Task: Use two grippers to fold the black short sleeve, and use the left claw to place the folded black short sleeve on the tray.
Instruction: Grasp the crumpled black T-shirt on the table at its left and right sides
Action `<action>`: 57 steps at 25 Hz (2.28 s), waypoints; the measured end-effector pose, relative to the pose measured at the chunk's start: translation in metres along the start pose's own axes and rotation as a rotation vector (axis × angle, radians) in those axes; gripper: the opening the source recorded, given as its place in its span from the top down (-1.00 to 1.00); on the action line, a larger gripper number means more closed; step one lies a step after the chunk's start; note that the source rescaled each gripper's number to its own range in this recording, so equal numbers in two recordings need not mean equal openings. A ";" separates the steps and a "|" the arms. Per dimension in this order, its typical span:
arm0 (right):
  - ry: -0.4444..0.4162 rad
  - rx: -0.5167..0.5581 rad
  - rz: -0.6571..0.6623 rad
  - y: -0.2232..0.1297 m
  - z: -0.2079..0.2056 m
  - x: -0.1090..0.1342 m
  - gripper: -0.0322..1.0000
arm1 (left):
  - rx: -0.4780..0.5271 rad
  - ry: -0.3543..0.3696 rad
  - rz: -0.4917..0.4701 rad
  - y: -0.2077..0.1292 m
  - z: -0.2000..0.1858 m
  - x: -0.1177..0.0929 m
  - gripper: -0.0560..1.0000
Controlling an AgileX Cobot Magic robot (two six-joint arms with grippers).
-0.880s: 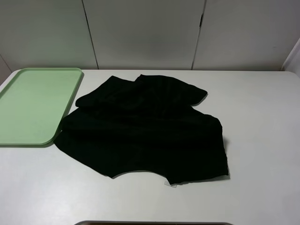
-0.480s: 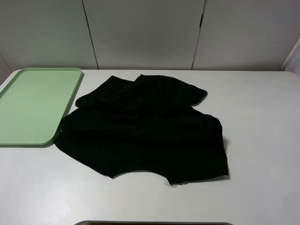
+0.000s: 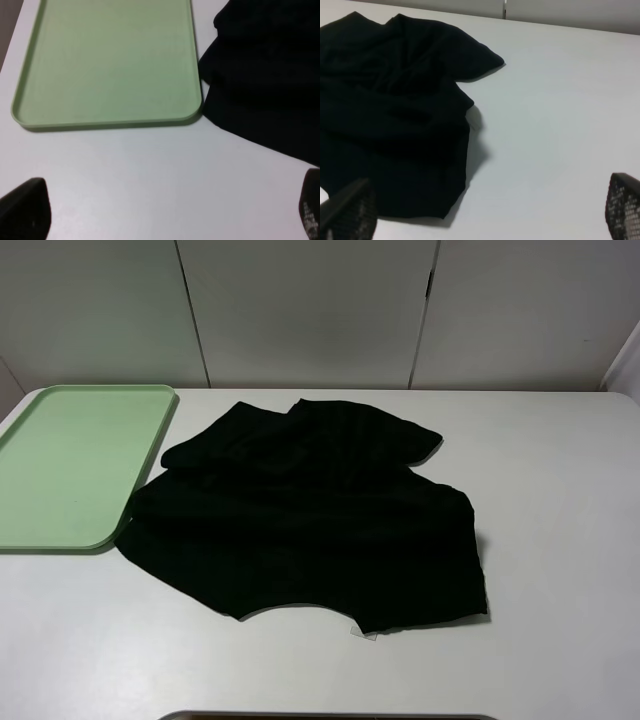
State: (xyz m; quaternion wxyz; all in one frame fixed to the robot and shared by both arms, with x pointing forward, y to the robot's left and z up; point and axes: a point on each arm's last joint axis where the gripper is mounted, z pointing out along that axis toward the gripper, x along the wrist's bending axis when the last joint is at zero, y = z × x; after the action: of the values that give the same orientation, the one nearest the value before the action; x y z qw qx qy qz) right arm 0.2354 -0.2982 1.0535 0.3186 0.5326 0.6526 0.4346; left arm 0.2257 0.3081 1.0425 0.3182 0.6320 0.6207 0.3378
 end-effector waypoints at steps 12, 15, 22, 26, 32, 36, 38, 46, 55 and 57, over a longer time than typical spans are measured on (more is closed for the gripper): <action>0.000 0.000 0.000 0.000 0.000 0.000 -1.00 | 0.000 0.000 0.000 0.000 0.000 0.000 -1.00; 0.000 0.000 0.000 0.000 0.000 0.000 -1.00 | 0.000 0.000 0.000 0.000 0.000 0.000 -1.00; 0.000 0.000 0.000 0.000 0.000 0.000 -1.00 | 0.000 0.000 0.000 0.000 0.000 0.000 -1.00; 0.000 0.000 0.000 0.000 0.000 0.000 -1.00 | 0.000 0.000 0.000 0.000 0.000 0.000 -1.00; 0.000 0.000 0.000 0.000 0.000 0.000 -1.00 | 0.000 0.000 0.000 0.000 0.000 0.000 -1.00; 0.006 0.000 0.004 0.000 0.000 0.001 -1.00 | -0.002 -0.053 0.003 0.000 0.000 -0.003 -1.00; 0.016 0.035 -0.014 0.002 0.005 0.002 -1.00 | -0.007 -0.075 0.003 0.001 -0.001 -0.004 -1.00; 0.156 0.183 -0.091 0.042 0.039 0.016 -1.00 | -0.049 -0.291 0.066 0.044 -0.005 -0.024 -1.00; 0.252 0.284 -0.278 0.093 0.082 0.024 -1.00 | 0.143 -0.429 0.196 0.098 0.041 -0.041 -1.00; 0.275 0.320 -0.308 0.096 0.092 0.026 -1.00 | 0.195 -0.470 0.223 0.103 0.056 -0.046 -1.00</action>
State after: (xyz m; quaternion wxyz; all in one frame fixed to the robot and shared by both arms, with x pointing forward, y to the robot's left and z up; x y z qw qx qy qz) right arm 0.3509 -0.2466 1.1029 0.2007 0.4065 0.8237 0.3406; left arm 0.3302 0.2607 1.0939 0.3523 0.7850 0.4859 0.1535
